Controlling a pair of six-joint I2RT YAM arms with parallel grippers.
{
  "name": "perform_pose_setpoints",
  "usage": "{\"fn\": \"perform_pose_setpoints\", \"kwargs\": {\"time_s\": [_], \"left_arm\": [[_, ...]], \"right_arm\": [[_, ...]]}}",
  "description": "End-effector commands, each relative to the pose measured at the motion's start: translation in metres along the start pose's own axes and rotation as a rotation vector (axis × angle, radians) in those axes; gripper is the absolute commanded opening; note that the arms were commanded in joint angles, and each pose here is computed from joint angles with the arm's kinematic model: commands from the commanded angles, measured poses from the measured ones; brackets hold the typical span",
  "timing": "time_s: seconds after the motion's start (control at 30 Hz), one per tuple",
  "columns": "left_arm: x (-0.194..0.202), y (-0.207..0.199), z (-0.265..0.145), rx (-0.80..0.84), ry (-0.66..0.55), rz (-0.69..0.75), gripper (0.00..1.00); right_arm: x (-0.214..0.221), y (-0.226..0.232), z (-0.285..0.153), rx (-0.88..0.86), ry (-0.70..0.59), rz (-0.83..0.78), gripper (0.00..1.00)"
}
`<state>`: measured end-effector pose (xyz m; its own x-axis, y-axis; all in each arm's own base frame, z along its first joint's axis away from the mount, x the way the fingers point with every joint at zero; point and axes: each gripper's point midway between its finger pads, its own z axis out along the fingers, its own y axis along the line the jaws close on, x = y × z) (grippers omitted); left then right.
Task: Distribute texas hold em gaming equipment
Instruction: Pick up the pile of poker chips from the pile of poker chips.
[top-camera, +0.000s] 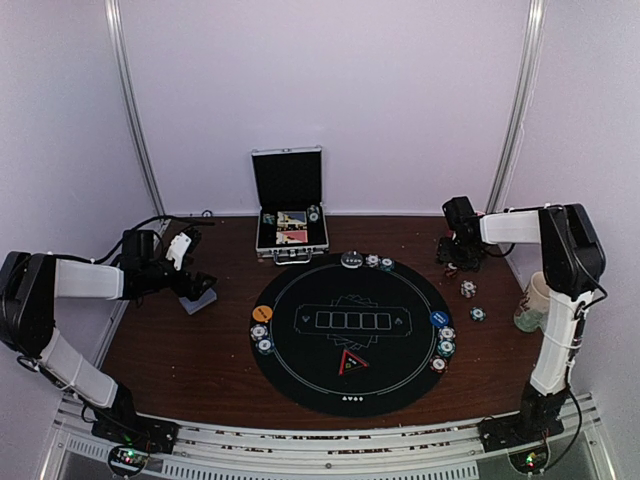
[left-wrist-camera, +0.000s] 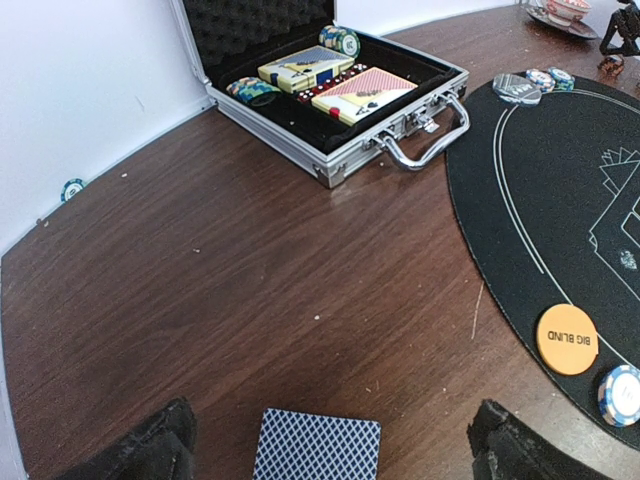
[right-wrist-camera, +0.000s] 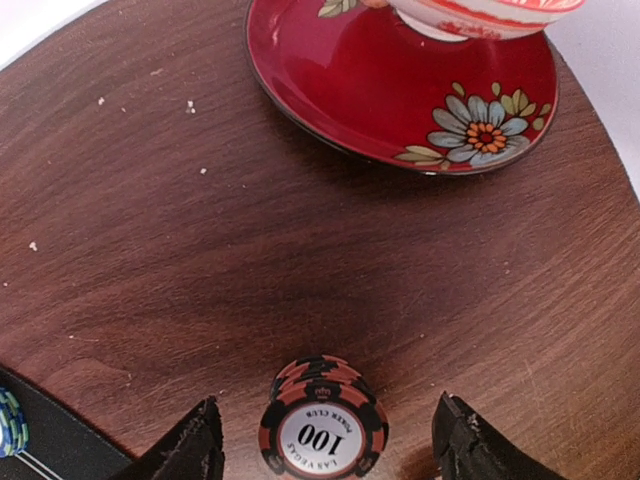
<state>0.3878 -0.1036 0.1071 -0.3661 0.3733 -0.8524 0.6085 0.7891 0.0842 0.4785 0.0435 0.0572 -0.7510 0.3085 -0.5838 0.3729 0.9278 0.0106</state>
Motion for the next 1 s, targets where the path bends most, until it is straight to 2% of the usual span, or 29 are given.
{"fn": "perform_pose_setpoints", "kwargs": {"time_s": [0.0, 0.33, 0.63, 0.97], "left_arm": [[-0.013, 0.006, 0.000, -0.010, -0.041, 0.016, 0.98], [-0.013, 0.005, 0.000, -0.009, -0.040, 0.016, 0.98], [-0.013, 0.006, 0.001, -0.008, -0.040, 0.016, 0.98], [-0.012, 0.005, 0.001, -0.007, -0.038, 0.016, 0.98]], "right_arm": [[-0.006, 0.002, 0.007, -0.010, -0.007, 0.006, 0.70], [0.001, 0.003, 0.012, -0.018, 0.018, 0.000, 0.61], [0.010, 0.003, 0.017, -0.021, 0.049, -0.011, 0.58], [0.008, -0.001, 0.014, -0.004, 0.037, -0.014, 0.49]]}}
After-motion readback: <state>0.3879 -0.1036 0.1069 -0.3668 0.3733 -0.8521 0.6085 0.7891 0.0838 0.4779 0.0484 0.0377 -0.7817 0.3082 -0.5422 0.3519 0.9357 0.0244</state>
